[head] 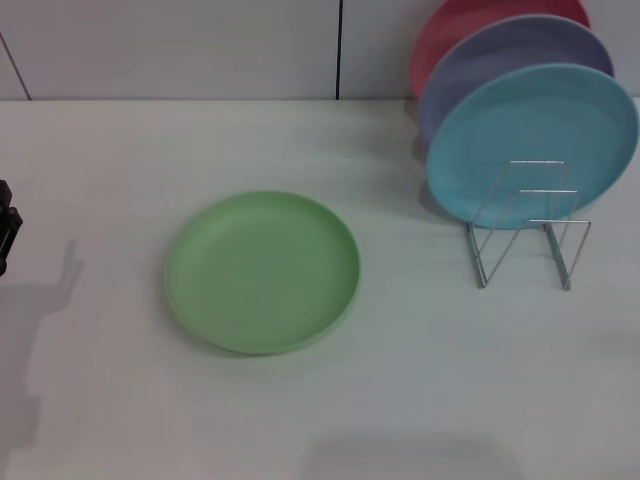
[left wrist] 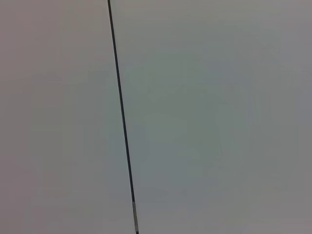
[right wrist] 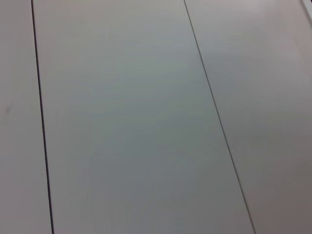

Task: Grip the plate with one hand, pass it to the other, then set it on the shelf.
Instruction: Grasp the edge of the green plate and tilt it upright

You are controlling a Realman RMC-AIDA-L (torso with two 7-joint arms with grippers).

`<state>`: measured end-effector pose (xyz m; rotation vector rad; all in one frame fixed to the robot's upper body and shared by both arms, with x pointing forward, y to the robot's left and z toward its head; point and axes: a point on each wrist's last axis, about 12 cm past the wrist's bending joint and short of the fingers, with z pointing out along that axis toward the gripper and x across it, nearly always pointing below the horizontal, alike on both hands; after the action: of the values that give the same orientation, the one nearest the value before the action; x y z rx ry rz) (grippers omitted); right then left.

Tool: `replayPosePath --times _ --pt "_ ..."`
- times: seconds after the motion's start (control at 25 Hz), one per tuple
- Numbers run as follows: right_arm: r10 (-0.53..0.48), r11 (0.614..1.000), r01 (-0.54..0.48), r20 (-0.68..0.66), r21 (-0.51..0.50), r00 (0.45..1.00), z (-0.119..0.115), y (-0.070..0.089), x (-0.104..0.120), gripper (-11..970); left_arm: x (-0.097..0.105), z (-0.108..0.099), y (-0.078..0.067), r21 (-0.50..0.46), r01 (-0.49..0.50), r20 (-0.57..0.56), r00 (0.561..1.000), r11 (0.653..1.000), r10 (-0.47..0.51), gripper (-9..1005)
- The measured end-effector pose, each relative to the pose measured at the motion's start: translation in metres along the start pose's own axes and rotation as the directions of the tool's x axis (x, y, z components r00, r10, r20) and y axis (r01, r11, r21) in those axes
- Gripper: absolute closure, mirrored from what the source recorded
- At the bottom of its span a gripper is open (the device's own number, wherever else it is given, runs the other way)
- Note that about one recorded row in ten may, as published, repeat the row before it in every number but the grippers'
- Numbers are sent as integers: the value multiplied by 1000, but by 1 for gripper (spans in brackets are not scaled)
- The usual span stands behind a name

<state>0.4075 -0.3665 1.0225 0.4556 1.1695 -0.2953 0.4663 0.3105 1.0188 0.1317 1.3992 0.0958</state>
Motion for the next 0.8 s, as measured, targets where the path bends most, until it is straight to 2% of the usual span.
replayPosePath --times 0.44,0.8 --pt "2 1000 -1 8 -2 1000 0 1 -1 141 0 1 -1 8 -2 3 1000 1000 2 198" --pt "4 1000 -4 8 -4 1000 1 1 -1 142 -7 9 -16 80 22 37 999 997 -25 210"
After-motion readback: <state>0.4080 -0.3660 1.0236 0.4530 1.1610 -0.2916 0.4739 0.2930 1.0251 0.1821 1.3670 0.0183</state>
